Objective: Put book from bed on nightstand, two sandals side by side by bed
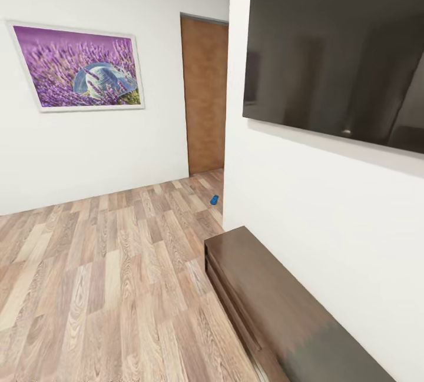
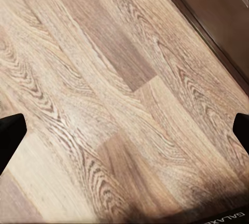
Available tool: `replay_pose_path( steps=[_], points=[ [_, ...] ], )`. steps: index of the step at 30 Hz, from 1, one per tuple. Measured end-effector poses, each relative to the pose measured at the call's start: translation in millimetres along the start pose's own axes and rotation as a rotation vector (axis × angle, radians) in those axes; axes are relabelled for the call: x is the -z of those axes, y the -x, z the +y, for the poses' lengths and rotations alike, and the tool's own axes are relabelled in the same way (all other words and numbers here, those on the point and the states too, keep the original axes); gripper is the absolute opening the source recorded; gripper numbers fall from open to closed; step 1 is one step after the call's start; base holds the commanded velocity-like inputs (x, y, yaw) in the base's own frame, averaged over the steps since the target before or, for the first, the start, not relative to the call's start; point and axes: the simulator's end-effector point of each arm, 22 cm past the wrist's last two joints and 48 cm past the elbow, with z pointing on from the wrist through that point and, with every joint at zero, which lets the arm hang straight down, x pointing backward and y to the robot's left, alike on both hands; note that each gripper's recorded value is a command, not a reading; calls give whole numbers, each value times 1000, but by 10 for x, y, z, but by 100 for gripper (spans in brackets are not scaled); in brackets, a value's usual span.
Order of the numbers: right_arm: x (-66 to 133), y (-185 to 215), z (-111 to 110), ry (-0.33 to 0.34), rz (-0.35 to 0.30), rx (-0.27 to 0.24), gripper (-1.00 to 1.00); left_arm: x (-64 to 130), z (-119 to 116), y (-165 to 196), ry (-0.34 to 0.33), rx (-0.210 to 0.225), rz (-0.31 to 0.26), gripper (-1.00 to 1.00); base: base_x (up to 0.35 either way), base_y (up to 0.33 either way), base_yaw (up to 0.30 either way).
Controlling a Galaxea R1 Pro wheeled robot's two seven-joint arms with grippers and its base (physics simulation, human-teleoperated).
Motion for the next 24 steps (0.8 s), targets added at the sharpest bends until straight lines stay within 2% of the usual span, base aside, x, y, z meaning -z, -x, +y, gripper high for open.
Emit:
replay_pose_path(
  steps=[6,18,24],
  points=[
    [0,1,4,1,-1,0,100,1,-2,-1,0,-1,0,100,90,0,23],
    [1,1,5,1,-1,0,100,3,-2,-1,0,0,0,100,301,0,7],
    [-2,0,5,1,0,0,100,1,-2,0,0,-1,0,100,105,0,193]
  ],
)
